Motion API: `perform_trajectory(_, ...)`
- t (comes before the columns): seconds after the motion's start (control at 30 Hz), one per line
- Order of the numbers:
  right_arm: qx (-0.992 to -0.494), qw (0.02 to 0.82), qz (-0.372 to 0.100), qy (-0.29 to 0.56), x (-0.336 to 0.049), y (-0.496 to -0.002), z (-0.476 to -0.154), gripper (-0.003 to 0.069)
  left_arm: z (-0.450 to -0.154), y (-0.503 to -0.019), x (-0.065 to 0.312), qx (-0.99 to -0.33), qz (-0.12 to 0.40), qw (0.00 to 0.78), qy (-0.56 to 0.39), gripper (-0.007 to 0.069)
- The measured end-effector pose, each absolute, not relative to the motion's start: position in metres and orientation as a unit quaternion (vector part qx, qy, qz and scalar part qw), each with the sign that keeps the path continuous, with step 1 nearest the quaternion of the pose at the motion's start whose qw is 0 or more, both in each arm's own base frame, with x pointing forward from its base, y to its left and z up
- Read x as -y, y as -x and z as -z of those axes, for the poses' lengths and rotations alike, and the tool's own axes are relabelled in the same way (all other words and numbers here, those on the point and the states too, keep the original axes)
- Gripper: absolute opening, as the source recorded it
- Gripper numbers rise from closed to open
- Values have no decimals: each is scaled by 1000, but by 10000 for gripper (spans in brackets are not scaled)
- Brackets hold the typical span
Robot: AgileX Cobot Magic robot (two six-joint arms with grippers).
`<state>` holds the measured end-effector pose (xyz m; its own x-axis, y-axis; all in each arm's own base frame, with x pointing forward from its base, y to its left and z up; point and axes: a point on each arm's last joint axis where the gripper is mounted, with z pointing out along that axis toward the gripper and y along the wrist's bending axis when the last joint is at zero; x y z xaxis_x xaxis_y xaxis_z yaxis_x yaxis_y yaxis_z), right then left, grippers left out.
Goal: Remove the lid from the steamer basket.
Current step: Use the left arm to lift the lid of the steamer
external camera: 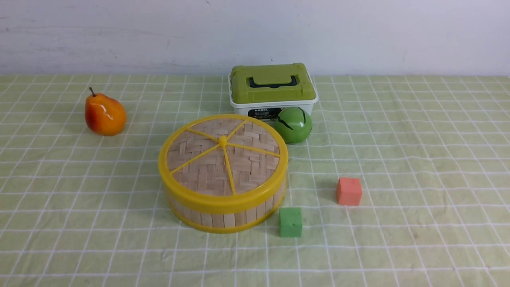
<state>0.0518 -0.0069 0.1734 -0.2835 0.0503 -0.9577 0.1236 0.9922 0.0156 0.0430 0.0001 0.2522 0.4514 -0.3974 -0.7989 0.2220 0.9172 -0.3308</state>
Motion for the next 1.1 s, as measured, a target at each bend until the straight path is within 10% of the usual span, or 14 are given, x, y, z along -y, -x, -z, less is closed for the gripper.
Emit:
perform_trajectory(0.13, -800, 596, 31, -54, 7, -52, -173, 241, -301, -34, 1, -509, 178, 838, 80, -11)
perform_trajectory(0.53, -800, 596, 31, -54, 7, -52, -173, 241, -335, -126, 8, -656, 141, 736, 86, -13)
perform_trajectory(1.1, -800, 596, 31, -54, 7, -52, -173, 241, -368, -288, 94, -935, 121, 333, -32, -13)
